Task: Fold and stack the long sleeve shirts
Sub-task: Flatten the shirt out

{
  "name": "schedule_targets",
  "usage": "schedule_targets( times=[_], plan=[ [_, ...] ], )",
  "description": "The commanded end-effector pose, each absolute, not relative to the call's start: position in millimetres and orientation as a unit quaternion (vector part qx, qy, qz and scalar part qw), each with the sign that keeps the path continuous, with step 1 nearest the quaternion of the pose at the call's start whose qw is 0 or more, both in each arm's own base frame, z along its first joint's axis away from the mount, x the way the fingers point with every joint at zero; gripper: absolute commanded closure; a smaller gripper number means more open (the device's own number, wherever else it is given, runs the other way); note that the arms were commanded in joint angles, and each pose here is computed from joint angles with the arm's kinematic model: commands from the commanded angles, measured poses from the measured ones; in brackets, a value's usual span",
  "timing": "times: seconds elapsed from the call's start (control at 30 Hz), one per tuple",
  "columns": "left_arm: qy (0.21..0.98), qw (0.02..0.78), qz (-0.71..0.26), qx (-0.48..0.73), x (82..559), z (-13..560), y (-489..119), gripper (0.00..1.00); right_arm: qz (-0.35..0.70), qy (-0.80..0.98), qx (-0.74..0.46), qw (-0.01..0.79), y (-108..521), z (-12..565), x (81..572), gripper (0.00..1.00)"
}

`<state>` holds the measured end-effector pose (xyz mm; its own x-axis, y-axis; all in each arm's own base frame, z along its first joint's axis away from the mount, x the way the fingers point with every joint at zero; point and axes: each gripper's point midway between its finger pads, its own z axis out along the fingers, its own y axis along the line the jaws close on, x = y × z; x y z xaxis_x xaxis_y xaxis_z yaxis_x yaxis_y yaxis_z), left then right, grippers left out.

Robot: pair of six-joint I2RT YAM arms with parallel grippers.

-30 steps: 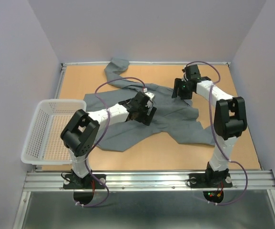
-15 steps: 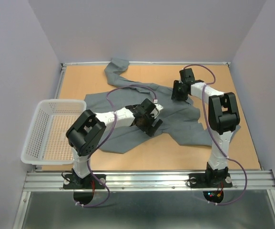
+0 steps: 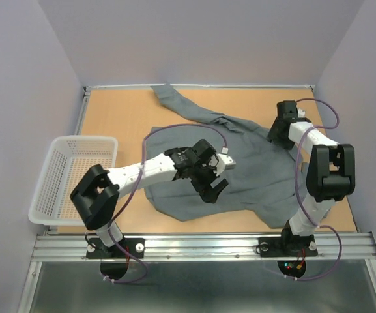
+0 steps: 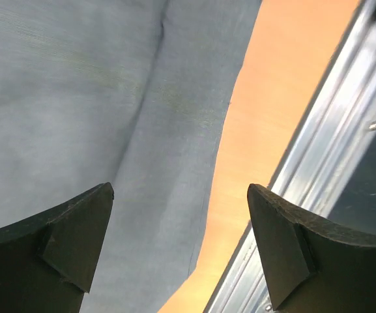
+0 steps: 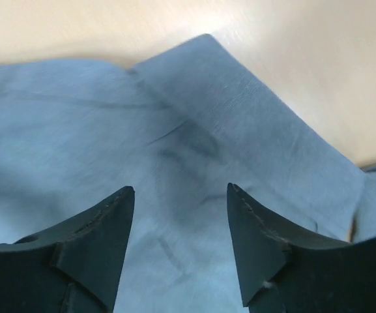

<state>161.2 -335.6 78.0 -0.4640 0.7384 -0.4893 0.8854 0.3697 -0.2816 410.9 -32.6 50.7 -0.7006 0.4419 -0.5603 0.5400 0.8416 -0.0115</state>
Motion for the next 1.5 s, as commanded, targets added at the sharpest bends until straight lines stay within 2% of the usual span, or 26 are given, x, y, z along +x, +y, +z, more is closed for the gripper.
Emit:
schedule_targets(
  times=[0.0,0.13,0.17,0.23,0.27,0.3,0.43,0.53,0.57,0.8,1.1,1.47],
  plan=[
    [0.783,0.274,-0.310,0.465,205,171,-351,0.04,-0.073,0.901,0.251,0.346,-23,112,414,0.33],
    [0.837,0.364,-0.295,0.281,307,212,-330,0.04,-0.014,0.912,0.165,0.376,21,143,424,0.22],
    [0.857,0.391,-0.260,0.212,346,216,-303,0.04,0.022,0.917,0.138,0.372,41,145,423,0.16],
    [0.882,0.398,-0.233,0.098,392,218,-283,0.04,0.050,0.921,0.113,0.368,58,146,417,0.14],
    [0.898,0.395,-0.189,0.035,422,200,-257,0.04,0.077,0.925,0.087,0.362,77,144,412,0.11],
    [0.898,0.399,-0.186,0.003,437,211,-250,0.04,0.087,0.929,0.071,0.353,91,137,402,0.10],
    [0.882,0.413,-0.186,-0.128,491,198,-218,0.05,0.109,0.938,0.006,0.328,133,116,378,0.07],
    [0.868,0.432,-0.172,-0.173,524,189,-198,0.06,0.115,0.941,-0.028,0.316,158,101,365,0.07],
    [0.871,0.427,-0.157,-0.183,534,173,-192,0.06,0.117,0.942,-0.035,0.314,164,97,363,0.07],
    [0.846,0.454,-0.138,-0.245,589,162,-161,0.06,0.103,0.944,-0.107,0.296,192,76,347,0.08],
    [0.792,0.504,-0.177,-0.294,637,162,-151,0.09,0.097,0.946,-0.162,0.262,214,51,320,0.08],
    [0.789,0.498,-0.176,-0.314,666,126,-143,0.21,0.087,0.946,-0.160,0.270,213,53,320,0.08]
  ],
)
